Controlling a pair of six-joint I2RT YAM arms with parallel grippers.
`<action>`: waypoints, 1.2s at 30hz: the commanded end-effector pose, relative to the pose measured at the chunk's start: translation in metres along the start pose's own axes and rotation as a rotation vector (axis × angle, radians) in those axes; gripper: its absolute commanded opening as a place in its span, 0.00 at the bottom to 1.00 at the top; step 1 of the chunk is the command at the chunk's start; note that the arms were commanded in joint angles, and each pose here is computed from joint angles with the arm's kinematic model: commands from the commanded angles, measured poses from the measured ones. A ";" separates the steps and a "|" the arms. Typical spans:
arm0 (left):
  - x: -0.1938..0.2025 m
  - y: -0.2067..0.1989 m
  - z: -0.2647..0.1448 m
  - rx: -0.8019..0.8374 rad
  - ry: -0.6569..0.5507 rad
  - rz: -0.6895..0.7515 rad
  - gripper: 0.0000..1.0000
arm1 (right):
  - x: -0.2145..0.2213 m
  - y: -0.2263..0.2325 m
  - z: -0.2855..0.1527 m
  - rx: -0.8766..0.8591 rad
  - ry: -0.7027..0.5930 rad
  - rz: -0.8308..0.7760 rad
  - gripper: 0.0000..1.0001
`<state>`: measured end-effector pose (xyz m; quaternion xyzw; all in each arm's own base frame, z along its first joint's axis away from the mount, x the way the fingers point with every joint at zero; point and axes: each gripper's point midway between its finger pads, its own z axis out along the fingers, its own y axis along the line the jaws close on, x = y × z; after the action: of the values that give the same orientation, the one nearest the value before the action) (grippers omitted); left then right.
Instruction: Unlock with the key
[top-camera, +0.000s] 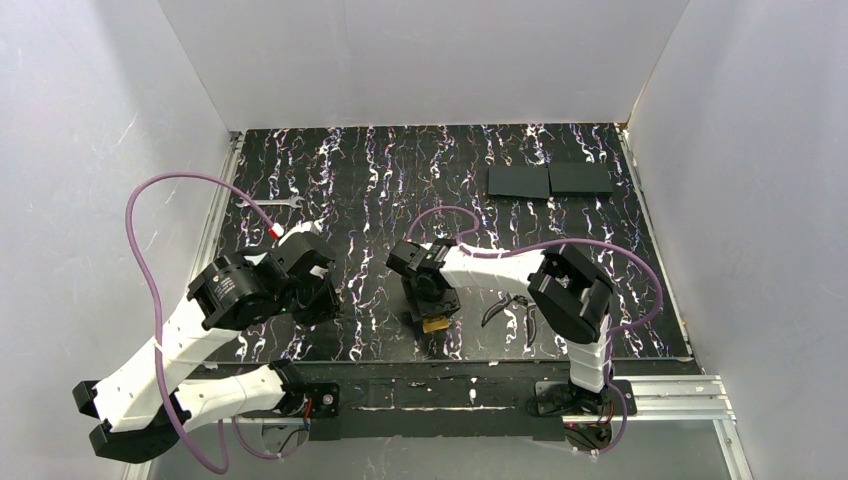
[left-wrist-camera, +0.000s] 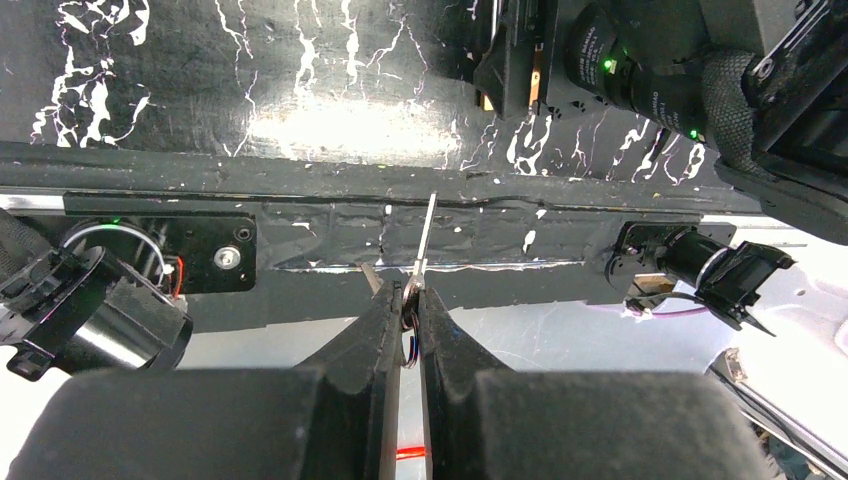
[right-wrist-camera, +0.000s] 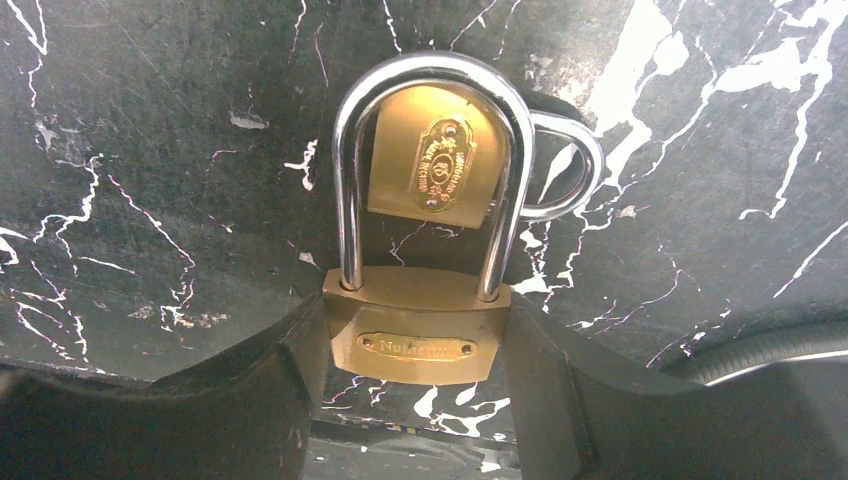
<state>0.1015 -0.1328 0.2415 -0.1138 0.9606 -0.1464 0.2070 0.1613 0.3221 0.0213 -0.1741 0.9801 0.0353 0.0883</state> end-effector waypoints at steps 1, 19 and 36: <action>-0.008 0.001 -0.004 0.000 -0.042 -0.003 0.00 | -0.003 -0.004 -0.006 0.001 -0.010 0.003 0.34; -0.042 -0.023 -0.036 0.172 -0.208 0.104 0.00 | -0.064 0.026 -0.124 -0.254 -0.198 0.162 0.20; -0.065 -0.055 -0.093 0.404 -0.347 0.268 0.00 | -0.141 0.032 -0.268 -0.677 -0.325 0.700 0.01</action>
<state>0.1278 -0.1440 0.3356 -0.0065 0.8888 -0.2678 0.3719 0.2312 0.3644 0.2256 0.0464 0.9433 0.2935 0.1483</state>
